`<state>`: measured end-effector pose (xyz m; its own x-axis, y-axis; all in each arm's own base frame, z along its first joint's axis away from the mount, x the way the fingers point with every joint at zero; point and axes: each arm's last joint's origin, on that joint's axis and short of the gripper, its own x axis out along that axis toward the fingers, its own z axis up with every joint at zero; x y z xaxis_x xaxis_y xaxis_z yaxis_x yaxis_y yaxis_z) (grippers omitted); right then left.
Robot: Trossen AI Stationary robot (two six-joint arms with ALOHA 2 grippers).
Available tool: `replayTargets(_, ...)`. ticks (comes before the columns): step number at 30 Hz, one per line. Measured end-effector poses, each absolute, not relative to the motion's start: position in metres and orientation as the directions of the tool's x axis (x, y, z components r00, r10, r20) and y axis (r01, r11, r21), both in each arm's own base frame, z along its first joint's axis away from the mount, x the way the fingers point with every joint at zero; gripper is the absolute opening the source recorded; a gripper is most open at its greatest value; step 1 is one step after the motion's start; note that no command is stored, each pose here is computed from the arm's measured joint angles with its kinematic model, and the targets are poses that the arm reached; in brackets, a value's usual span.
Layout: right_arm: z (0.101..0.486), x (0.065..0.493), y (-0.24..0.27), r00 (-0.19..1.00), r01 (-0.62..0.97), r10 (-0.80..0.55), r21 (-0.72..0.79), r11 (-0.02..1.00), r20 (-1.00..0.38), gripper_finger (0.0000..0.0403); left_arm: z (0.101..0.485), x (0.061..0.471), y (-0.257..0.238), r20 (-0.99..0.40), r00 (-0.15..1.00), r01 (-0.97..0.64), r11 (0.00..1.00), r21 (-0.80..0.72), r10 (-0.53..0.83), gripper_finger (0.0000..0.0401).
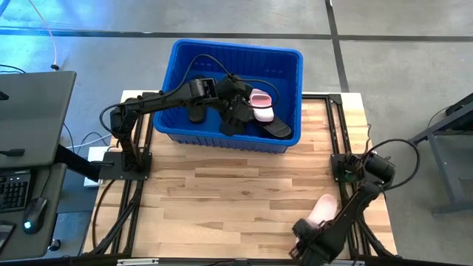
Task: Pick and place slides into bin
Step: Put the white slide into the blue bin
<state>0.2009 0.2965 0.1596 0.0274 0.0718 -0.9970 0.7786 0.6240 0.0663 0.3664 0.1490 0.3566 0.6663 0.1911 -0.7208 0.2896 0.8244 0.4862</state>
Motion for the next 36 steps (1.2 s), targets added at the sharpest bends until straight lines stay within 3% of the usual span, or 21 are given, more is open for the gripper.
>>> replayTargets(4, 0.151, 0.193, 0.275, -0.07, 0.792, -0.087, -0.108, 0.6, -0.994, 0.0139, 0.357, 0.366, 0.149, -0.721, 0.666, 0.29, 0.824, 0.486, 0.191, 0.0172)
replayTargets(11, 0.146, 0.214, 0.247, 0.047, 0.751, -0.258, -0.136, 0.646, -0.965, 0.0139, 0.357, 0.367, 0.149, -0.719, 0.668, 0.288, 0.824, 0.488, 0.192, 0.0172)
replayTargets(20, 0.148, 0.253, 0.195, 0.157, 0.752, -0.539, -0.254, 0.608, -0.827, 0.0139, 0.357, 0.367, 0.149, -0.718, 0.669, 0.287, 0.824, 0.489, 0.193, 0.0172)
replayTargets(28, 0.151, 0.275, 0.179, 0.061, 0.78, -0.404, -0.208, 0.59, -0.913, 0.0139, 0.356, 0.365, 0.149, -0.732, 0.649, 0.299, 0.815, 0.496, 0.208, 0.0172)
replayTargets(36, 0.174, 0.278, 0.199, 0.123, 0.769, -0.394, -0.163, 0.618, -0.911, 0.0139, 0.355, 0.364, 0.149, -0.741, 0.638, 0.31, 0.812, 0.495, 0.208, 0.0172)
